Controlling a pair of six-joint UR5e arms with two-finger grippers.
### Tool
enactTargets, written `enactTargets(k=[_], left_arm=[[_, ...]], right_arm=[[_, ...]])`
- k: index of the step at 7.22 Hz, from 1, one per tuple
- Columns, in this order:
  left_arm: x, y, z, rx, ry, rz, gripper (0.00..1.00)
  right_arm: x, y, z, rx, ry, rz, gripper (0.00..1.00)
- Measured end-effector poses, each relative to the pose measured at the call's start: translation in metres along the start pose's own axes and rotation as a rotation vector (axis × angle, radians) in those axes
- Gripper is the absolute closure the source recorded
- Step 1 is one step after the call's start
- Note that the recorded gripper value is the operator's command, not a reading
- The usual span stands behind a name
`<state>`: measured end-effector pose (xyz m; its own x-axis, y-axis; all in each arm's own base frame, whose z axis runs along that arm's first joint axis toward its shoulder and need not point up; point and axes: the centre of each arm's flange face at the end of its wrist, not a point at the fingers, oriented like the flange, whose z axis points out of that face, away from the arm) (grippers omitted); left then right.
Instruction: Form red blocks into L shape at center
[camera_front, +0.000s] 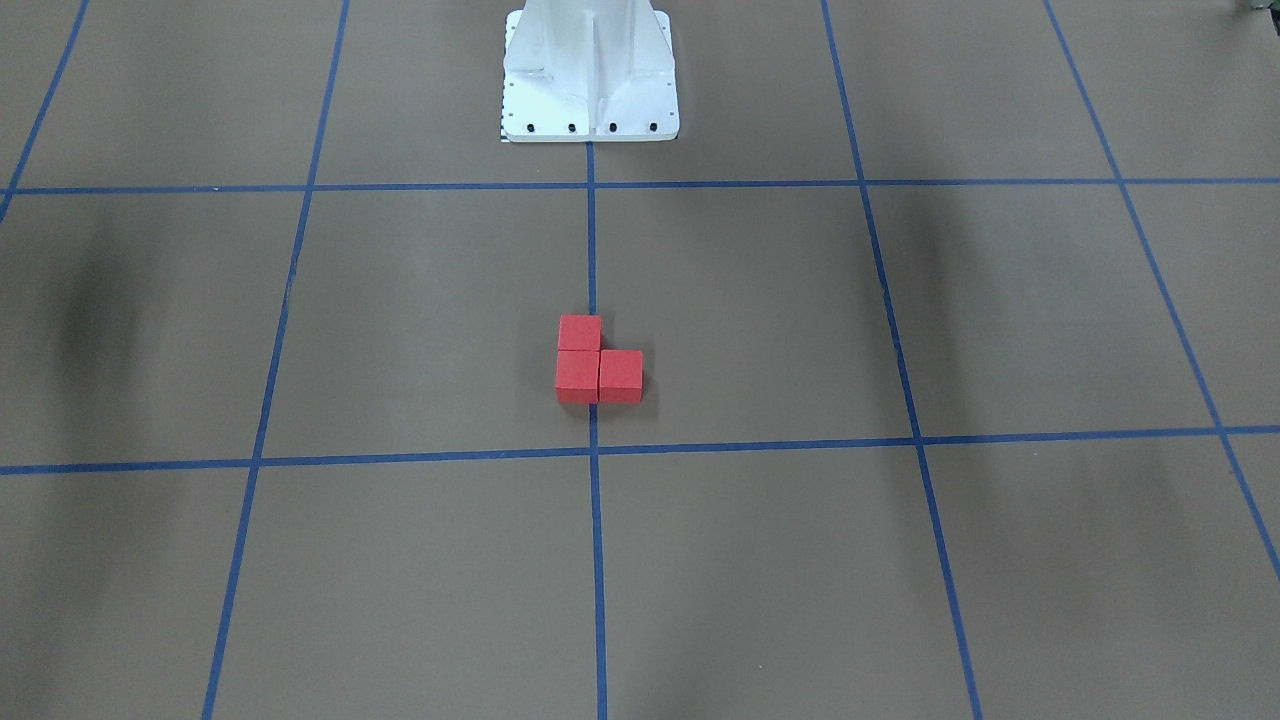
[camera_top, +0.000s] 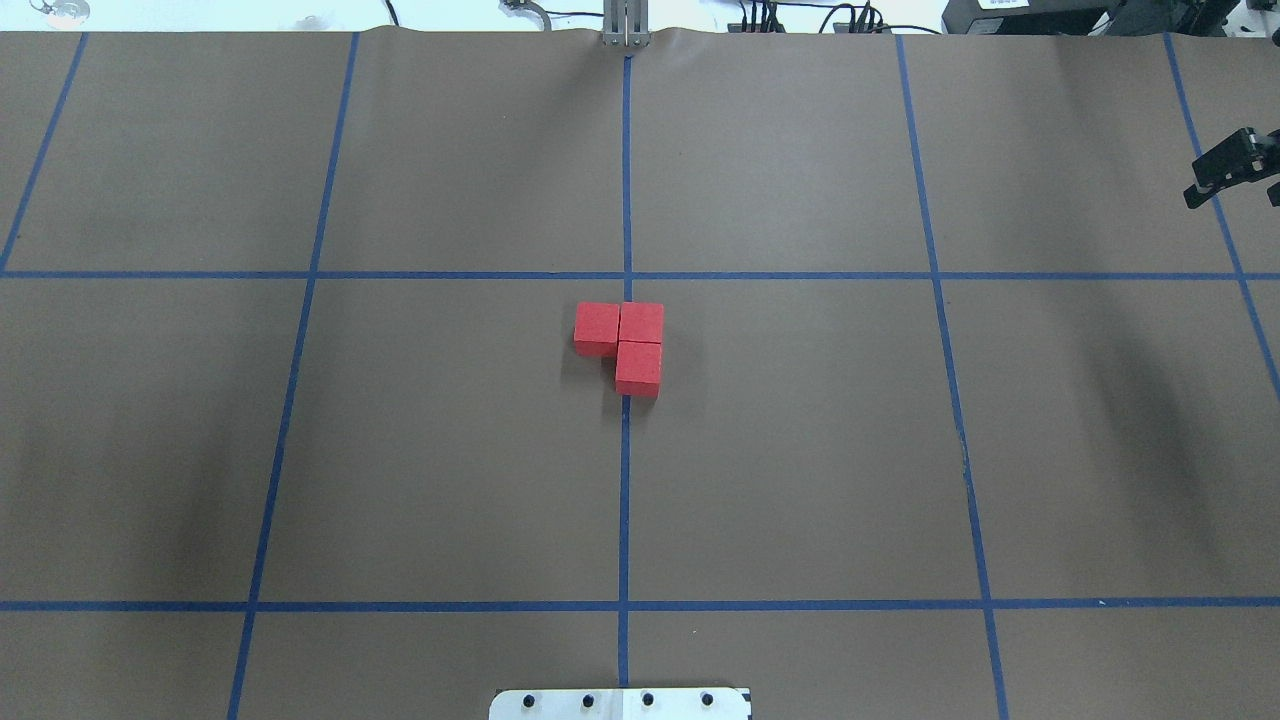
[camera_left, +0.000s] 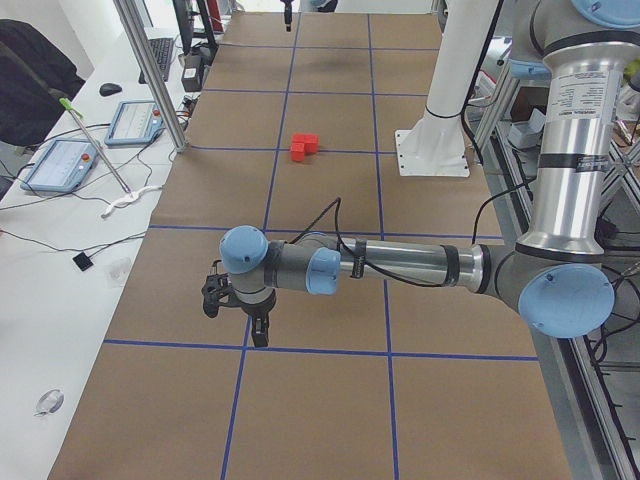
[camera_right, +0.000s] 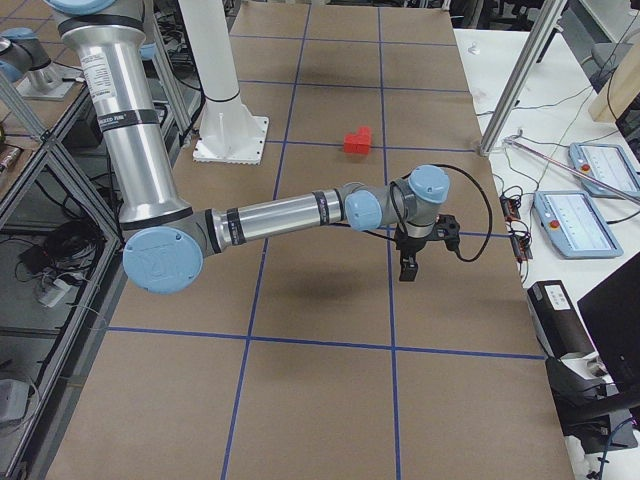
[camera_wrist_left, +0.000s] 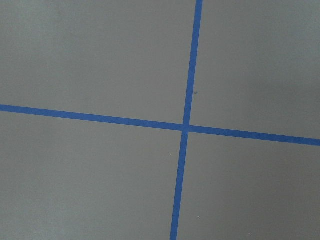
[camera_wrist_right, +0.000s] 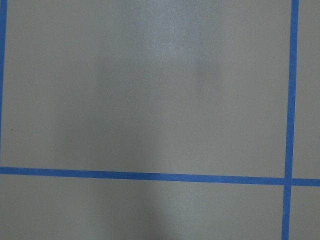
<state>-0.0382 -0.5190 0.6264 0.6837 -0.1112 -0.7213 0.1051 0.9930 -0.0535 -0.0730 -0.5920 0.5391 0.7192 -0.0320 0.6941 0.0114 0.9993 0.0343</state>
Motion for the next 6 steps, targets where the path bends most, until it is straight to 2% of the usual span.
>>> enactTargets(k=[3,6], left_arm=[[0.006,-0.003,-0.004,0.010,0.007,0.012,0.00],[0.020,-0.004,-0.014,0.029,0.010,0.040,0.00]], right_arm=[[0.033,0.022,0.007,-0.014,0.012,-0.030,0.00],[0.053,0.038,0.005,-0.017,0.003,-0.017,0.00]])
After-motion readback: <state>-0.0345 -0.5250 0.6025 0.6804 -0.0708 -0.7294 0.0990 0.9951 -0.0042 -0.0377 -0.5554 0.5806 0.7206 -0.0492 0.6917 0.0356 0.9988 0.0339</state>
